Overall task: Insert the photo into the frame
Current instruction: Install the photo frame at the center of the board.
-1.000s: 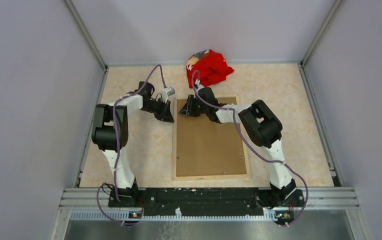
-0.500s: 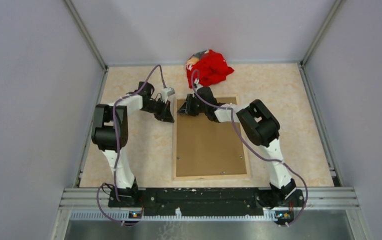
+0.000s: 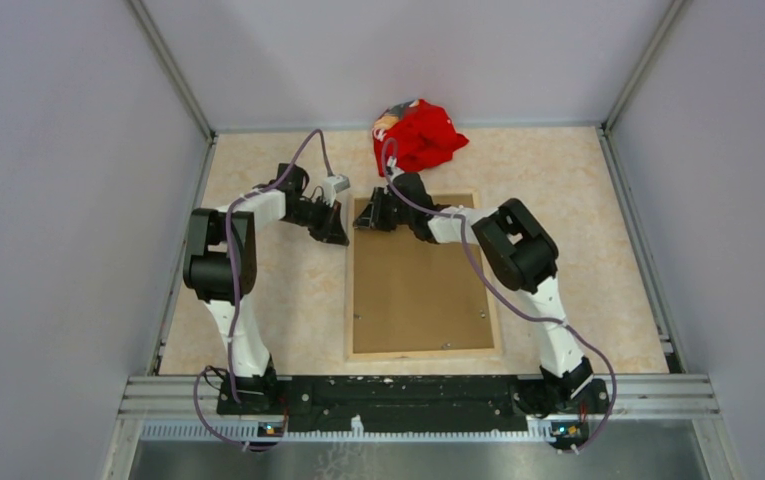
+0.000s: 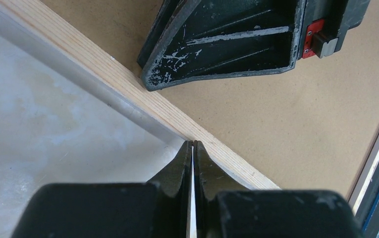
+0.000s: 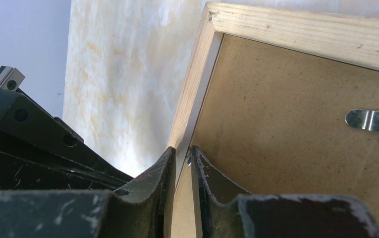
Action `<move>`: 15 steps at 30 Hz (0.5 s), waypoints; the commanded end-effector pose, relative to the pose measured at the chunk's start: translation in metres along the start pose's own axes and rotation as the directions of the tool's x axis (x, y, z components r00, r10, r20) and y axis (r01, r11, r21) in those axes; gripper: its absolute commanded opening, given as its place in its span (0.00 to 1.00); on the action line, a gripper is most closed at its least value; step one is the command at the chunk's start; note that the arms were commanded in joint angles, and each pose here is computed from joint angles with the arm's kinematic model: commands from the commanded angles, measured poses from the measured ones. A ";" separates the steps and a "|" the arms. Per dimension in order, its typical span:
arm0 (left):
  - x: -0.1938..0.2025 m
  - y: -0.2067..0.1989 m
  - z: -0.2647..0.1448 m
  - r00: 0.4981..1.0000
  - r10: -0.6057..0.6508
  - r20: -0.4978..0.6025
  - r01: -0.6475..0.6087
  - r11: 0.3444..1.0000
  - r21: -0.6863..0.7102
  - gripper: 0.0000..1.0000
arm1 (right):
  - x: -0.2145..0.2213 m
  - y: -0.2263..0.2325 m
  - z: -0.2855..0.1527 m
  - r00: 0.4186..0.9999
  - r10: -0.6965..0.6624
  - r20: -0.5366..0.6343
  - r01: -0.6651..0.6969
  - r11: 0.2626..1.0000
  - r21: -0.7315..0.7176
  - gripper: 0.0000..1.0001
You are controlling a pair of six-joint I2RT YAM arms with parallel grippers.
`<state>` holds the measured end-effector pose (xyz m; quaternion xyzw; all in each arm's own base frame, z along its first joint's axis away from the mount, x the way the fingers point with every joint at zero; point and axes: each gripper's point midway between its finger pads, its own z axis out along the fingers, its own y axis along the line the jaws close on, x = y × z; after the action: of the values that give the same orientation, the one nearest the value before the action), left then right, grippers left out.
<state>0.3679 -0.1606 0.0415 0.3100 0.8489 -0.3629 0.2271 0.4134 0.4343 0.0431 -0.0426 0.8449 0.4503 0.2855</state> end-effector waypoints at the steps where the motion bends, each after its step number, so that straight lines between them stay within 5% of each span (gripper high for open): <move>1: 0.011 -0.005 0.004 0.999 0.020 -0.031 -0.020 1.000 0.006 0.06 | 0.007 -0.007 0.008 0.998 -0.023 -0.050 0.023 1.000 0.000 0.18; 15: 0.010 -0.006 0.002 0.999 0.023 -0.031 -0.023 1.000 0.002 0.06 | -0.010 0.004 0.004 0.997 -0.063 -0.046 0.062 0.998 -0.021 0.19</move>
<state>0.3680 -0.1605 0.0415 0.3106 0.8487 -0.3626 0.2276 0.4136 0.4395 0.0427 -0.0698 0.8465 0.4521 0.2723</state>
